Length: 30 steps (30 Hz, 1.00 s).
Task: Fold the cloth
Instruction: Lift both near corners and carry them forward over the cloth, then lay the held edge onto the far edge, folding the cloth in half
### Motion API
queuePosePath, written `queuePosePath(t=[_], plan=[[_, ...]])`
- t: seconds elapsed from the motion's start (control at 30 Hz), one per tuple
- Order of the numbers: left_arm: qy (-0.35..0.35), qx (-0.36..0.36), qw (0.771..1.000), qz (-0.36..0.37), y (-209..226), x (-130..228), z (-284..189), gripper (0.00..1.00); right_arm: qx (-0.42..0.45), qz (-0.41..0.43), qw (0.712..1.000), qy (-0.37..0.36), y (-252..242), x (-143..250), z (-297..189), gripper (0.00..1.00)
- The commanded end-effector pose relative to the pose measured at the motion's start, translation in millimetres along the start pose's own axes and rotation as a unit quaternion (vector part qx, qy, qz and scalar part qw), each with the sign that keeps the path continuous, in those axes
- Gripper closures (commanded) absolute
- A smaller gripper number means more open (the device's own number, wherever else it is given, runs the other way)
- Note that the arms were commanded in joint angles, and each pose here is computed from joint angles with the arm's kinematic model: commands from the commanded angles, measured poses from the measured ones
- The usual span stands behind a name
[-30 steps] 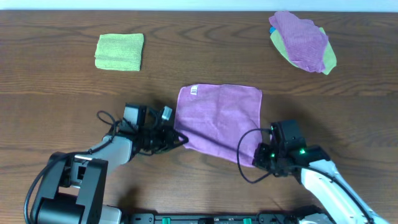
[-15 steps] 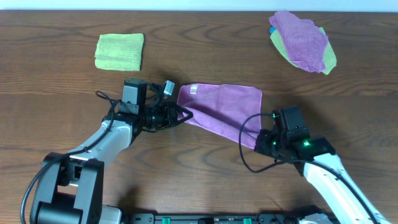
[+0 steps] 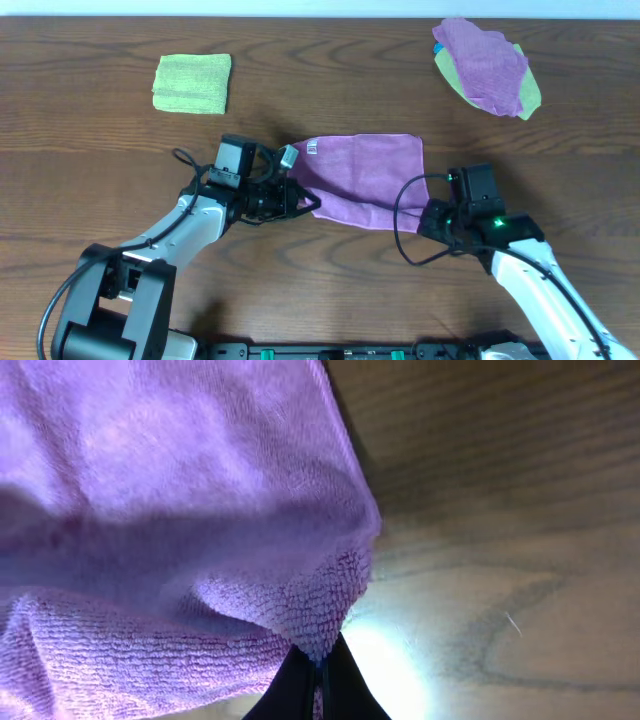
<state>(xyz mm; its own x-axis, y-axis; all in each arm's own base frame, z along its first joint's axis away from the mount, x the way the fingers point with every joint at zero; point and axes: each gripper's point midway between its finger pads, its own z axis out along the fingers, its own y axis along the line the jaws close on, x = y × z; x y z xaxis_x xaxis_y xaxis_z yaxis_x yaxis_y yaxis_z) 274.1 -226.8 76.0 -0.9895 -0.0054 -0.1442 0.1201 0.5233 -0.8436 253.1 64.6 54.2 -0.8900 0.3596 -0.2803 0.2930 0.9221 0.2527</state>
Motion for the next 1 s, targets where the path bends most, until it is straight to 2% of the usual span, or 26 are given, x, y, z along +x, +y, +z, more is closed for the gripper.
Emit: queuePosePath(t=[0.0,0.33,0.53,0.97], plan=[[-0.009,-0.012,1.0,0.016,2.3,-6.4,0.2,0.94,-0.002,-0.004,1.0,-0.021,1.9,-15.5,-4.5,0.99],[-0.045,-0.021,0.998,0.033,-4.2,-34.5,-10.1,0.94,-0.057,-0.013,0.997,-0.054,25.8,-34.2,-8.2,0.98],[-0.082,-0.055,0.994,0.046,7.7,-54.7,-22.0,0.94,-0.085,-0.018,0.994,-0.061,38.9,-43.5,0.1,0.98],[-0.117,-0.112,0.985,0.056,28.8,-69.4,-32.2,0.94,-0.077,-0.056,0.994,-0.052,60.5,-81.0,18.4,0.98]])
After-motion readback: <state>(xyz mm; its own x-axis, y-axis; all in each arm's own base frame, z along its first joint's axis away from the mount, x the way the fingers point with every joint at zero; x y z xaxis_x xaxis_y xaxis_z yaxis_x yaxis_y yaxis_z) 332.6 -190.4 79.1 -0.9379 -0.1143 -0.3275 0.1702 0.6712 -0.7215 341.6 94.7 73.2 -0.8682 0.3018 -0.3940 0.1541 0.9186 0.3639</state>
